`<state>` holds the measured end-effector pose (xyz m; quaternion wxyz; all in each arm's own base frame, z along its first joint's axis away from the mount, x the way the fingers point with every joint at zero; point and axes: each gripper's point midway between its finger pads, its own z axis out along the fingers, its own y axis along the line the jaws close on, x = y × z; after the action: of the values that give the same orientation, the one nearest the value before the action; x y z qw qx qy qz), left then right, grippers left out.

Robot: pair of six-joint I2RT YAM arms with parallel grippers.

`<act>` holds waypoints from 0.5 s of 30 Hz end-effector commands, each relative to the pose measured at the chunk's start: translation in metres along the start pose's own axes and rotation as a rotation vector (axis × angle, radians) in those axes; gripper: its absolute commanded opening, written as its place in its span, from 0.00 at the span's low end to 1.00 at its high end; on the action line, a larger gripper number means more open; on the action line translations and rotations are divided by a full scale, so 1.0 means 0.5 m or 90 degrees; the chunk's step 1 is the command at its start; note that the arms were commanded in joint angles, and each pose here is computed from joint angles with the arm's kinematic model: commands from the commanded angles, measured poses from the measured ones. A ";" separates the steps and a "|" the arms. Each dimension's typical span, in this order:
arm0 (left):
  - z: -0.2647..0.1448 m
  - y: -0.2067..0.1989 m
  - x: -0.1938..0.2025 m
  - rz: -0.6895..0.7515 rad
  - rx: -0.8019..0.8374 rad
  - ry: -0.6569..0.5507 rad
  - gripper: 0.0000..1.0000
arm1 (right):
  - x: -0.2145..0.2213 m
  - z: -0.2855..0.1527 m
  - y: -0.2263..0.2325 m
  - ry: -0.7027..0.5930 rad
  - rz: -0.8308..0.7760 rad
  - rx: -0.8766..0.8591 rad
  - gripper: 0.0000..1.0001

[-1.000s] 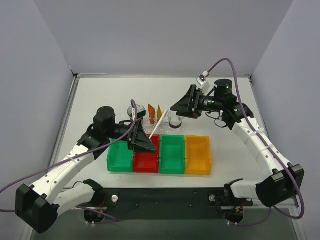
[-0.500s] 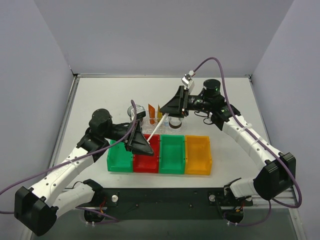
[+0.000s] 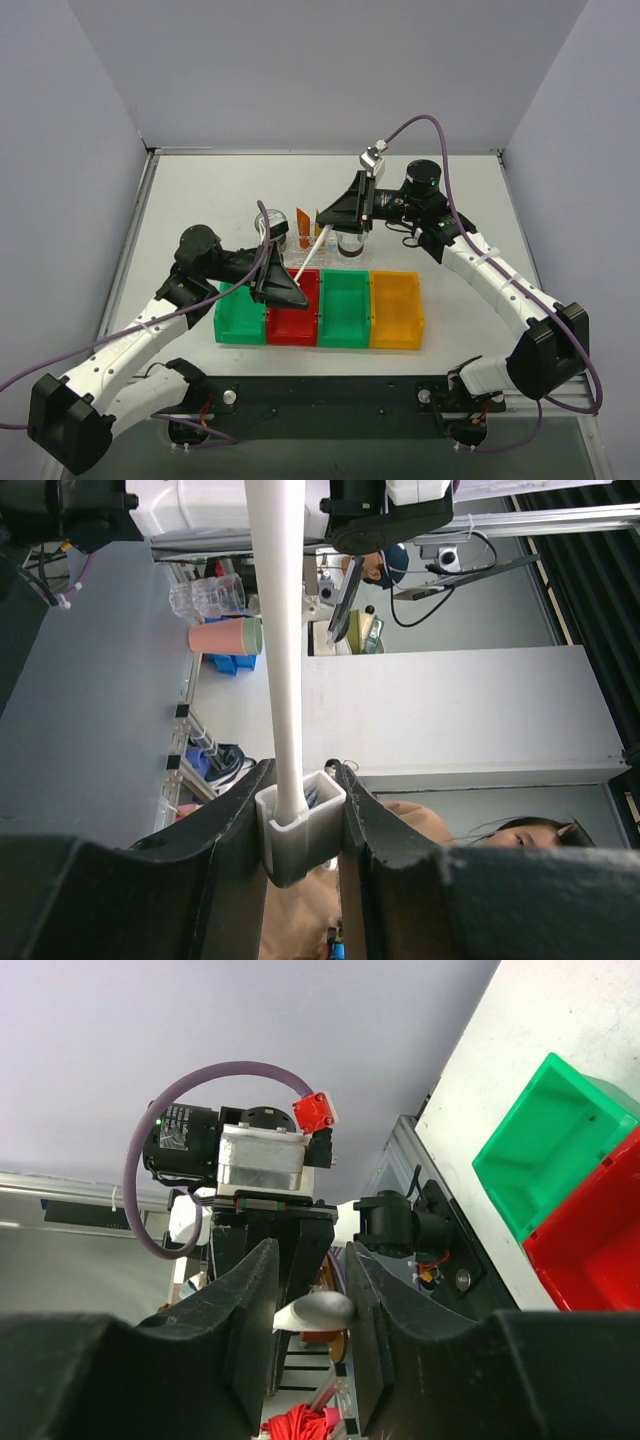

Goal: Prepare toiletry sets of a toothbrush and toothpaste on the tray

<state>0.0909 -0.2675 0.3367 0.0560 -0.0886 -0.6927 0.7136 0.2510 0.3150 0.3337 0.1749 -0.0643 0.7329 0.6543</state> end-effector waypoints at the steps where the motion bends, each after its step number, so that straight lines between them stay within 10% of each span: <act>1: -0.003 -0.041 -0.007 0.066 0.047 -0.037 0.00 | 0.008 -0.001 0.048 0.015 -0.046 -0.050 0.28; 10: -0.005 -0.016 -0.002 0.041 0.030 -0.039 0.00 | 0.000 0.003 0.056 -0.002 -0.049 -0.047 0.00; 15: -0.012 0.012 -0.018 0.056 -0.020 -0.074 0.53 | -0.006 -0.001 0.018 -0.029 -0.010 0.031 0.00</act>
<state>0.0975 -0.2678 0.3219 0.0345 -0.0607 -0.6950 0.7156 0.2505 0.3187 0.3364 0.1643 -0.0450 0.7344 0.6570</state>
